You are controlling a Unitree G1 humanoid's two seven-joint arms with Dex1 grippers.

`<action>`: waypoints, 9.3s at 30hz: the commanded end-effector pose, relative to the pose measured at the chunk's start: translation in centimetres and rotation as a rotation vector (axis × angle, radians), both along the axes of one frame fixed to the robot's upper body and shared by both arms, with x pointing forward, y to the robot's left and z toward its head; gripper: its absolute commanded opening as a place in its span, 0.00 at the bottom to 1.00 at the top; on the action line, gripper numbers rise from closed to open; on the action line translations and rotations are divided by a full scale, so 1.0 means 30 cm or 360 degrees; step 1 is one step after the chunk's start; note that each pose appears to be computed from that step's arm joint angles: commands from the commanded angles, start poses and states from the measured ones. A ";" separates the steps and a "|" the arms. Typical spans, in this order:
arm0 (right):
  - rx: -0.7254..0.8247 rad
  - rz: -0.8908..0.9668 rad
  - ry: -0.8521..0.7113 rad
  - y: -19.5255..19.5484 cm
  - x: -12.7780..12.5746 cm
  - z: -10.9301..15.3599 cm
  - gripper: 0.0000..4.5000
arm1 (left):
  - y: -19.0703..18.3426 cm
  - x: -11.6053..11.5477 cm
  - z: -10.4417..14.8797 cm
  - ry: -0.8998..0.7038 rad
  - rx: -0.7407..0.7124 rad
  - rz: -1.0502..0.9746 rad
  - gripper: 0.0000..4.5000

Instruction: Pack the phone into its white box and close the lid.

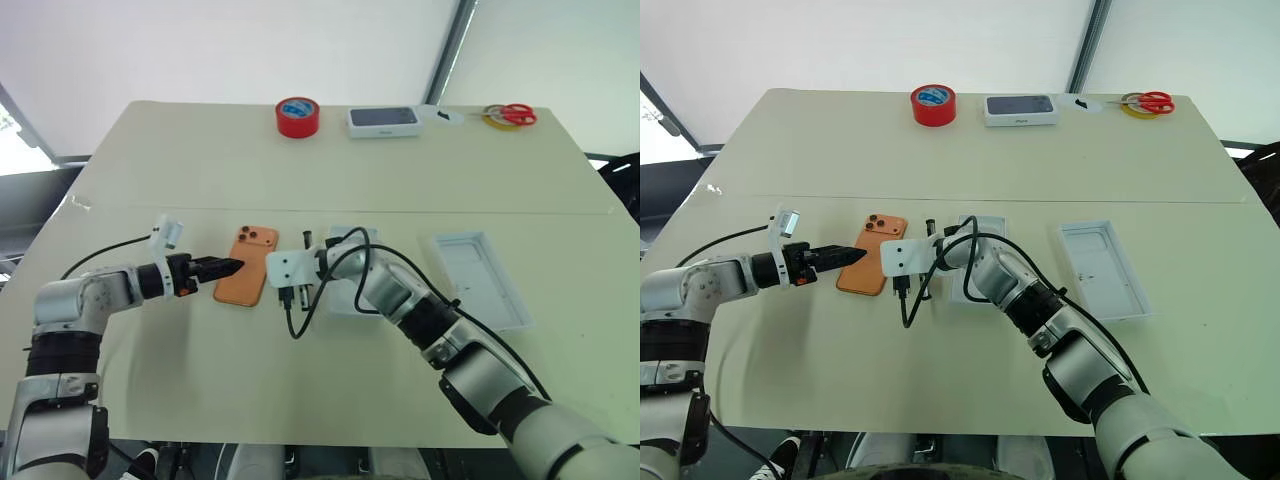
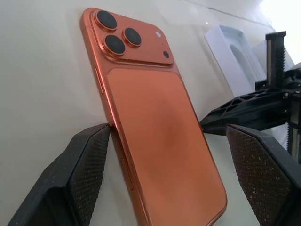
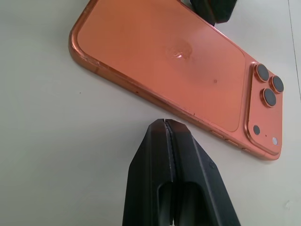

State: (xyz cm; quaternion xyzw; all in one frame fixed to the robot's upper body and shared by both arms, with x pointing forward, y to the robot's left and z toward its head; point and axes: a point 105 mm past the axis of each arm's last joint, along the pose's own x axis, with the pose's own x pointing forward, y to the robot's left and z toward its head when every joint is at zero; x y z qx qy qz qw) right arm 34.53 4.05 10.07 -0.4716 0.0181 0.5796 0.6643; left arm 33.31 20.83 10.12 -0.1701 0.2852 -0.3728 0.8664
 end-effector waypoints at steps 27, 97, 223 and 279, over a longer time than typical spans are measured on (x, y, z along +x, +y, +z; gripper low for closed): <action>-0.0001 0.0005 -0.0059 -0.003 0.017 0.021 0.00 | -0.099 -0.049 -0.073 0.0430 -0.0268 -0.0062 0.63; 0.0472 -0.0138 0.0389 -0.269 -0.145 0.099 0.08 | -0.405 0.005 0.160 0.0025 -0.0851 0.0040 0.00; 0.0451 -0.0938 0.0095 -0.853 -0.063 0.247 0.72 | -0.378 -0.025 0.158 -0.1186 0.0175 -0.0640 0.70; 0.0430 -0.2183 0.1015 -0.834 -0.157 0.040 0.01 | -0.244 -0.261 0.142 -0.1528 0.0317 -0.0639 0.94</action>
